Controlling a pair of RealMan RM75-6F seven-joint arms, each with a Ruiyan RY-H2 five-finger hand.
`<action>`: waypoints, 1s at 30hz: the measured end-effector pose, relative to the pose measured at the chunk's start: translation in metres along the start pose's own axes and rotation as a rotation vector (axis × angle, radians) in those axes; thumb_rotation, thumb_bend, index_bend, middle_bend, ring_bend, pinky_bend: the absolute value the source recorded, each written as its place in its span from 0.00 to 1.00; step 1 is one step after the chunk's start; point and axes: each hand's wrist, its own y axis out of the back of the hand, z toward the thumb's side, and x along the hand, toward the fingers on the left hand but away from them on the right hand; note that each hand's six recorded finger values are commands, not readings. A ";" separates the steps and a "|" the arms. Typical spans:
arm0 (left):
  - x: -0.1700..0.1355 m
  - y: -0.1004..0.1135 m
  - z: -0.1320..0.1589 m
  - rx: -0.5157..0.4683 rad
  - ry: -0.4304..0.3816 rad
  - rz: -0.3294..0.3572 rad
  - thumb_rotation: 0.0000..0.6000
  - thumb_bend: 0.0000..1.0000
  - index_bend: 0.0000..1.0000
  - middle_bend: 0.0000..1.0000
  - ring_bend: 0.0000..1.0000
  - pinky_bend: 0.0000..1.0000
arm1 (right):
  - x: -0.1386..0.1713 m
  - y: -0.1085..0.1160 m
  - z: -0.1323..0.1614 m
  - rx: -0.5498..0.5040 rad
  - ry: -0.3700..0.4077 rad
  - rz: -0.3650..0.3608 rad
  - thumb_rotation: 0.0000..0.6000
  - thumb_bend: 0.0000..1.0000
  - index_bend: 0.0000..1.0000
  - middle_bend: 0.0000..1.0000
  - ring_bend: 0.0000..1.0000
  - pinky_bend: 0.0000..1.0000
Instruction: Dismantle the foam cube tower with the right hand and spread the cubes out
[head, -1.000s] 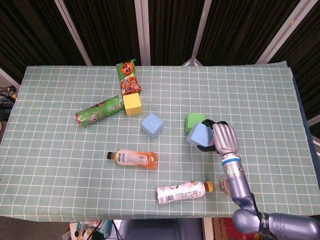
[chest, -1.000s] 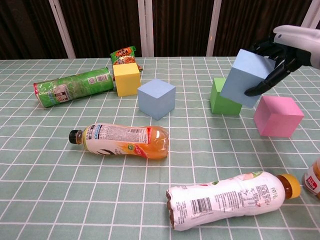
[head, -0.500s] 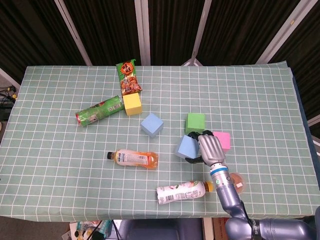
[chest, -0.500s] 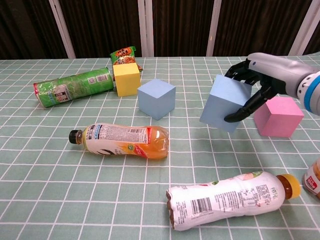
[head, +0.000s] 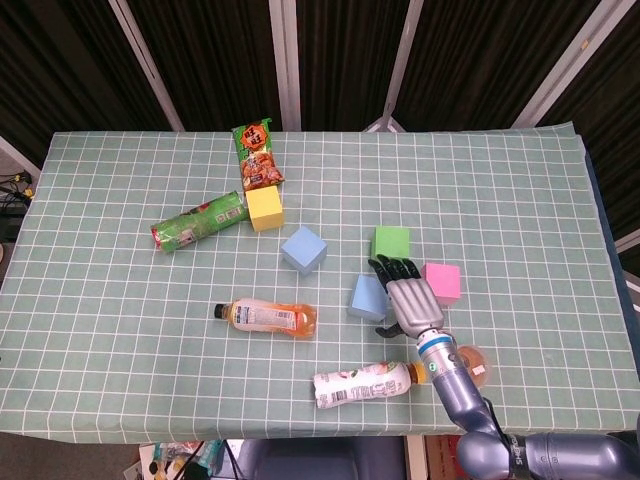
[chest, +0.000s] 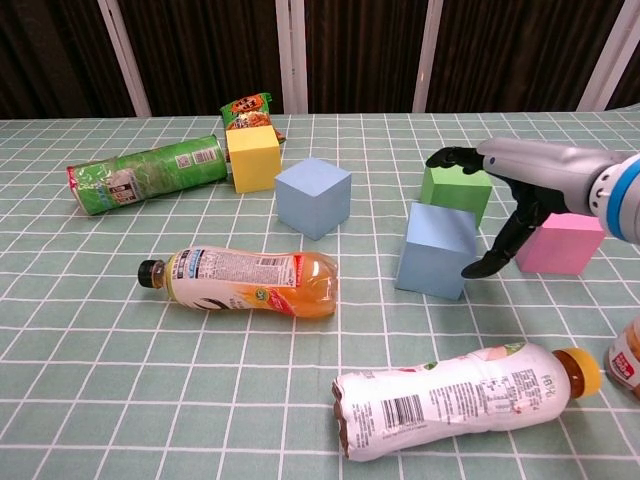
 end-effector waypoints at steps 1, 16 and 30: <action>0.000 0.001 0.000 -0.001 0.001 0.002 1.00 0.15 0.20 0.00 0.00 0.00 | 0.001 0.002 0.001 -0.006 0.004 -0.001 1.00 0.11 0.00 0.00 0.05 0.02; -0.001 0.001 -0.001 -0.005 -0.005 0.003 1.00 0.15 0.20 0.00 0.00 0.00 | 0.011 0.073 -0.094 -0.042 -0.208 -0.225 1.00 0.11 0.00 0.00 0.05 0.01; -0.003 -0.002 0.004 0.006 -0.018 -0.004 1.00 0.15 0.20 0.00 0.00 0.00 | 0.096 0.058 -0.172 -0.150 -0.168 -0.367 1.00 0.11 0.00 0.00 0.05 0.01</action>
